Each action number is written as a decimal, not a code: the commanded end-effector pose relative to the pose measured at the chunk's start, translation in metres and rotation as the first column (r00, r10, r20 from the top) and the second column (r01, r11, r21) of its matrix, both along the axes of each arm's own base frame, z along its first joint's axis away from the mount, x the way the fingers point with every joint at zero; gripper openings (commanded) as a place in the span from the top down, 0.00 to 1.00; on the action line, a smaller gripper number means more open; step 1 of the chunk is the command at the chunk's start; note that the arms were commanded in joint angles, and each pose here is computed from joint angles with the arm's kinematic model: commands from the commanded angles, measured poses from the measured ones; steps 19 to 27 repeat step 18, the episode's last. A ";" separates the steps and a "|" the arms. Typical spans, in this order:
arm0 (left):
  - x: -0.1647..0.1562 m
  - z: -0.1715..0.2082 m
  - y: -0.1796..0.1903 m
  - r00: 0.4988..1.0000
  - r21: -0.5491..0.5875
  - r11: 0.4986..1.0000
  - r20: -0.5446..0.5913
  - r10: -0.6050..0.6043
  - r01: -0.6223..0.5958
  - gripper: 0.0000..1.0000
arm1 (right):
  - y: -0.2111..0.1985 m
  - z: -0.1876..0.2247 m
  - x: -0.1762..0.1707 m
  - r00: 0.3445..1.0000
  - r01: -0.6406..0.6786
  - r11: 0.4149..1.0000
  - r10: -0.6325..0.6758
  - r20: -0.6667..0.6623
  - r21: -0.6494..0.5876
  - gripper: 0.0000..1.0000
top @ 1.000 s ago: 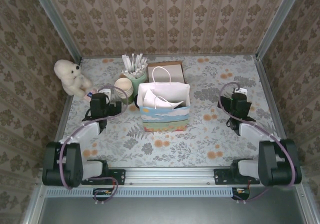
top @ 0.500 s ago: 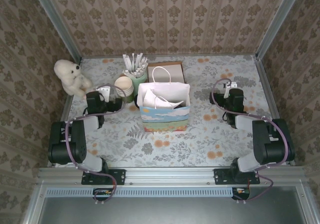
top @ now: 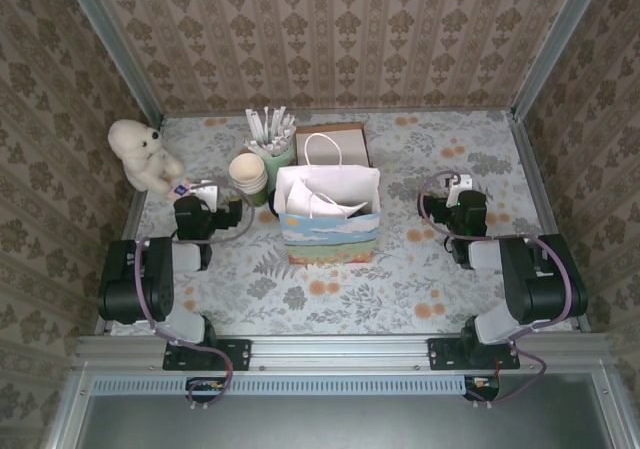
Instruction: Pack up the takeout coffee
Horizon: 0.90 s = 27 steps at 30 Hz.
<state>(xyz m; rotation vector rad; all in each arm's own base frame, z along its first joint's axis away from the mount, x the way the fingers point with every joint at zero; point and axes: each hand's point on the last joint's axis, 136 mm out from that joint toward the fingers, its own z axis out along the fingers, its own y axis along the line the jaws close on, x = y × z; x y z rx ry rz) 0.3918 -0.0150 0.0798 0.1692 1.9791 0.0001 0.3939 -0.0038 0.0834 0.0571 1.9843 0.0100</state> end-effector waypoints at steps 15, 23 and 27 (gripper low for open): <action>0.009 0.013 0.010 0.996 0.010 0.997 0.046 0.074 -0.075 0.00 | 0.001 0.013 0.006 0.998 -0.007 1.000 0.008 0.060 -0.006 0.00; 0.008 0.014 0.010 0.996 0.011 0.997 0.050 0.073 -0.074 0.00 | 0.001 0.013 0.006 0.998 -0.007 1.000 0.007 0.060 -0.007 0.00; 0.008 0.014 0.010 0.996 0.011 0.997 0.050 0.073 -0.074 0.00 | 0.001 0.013 0.006 0.998 -0.007 1.000 0.007 0.060 -0.007 0.00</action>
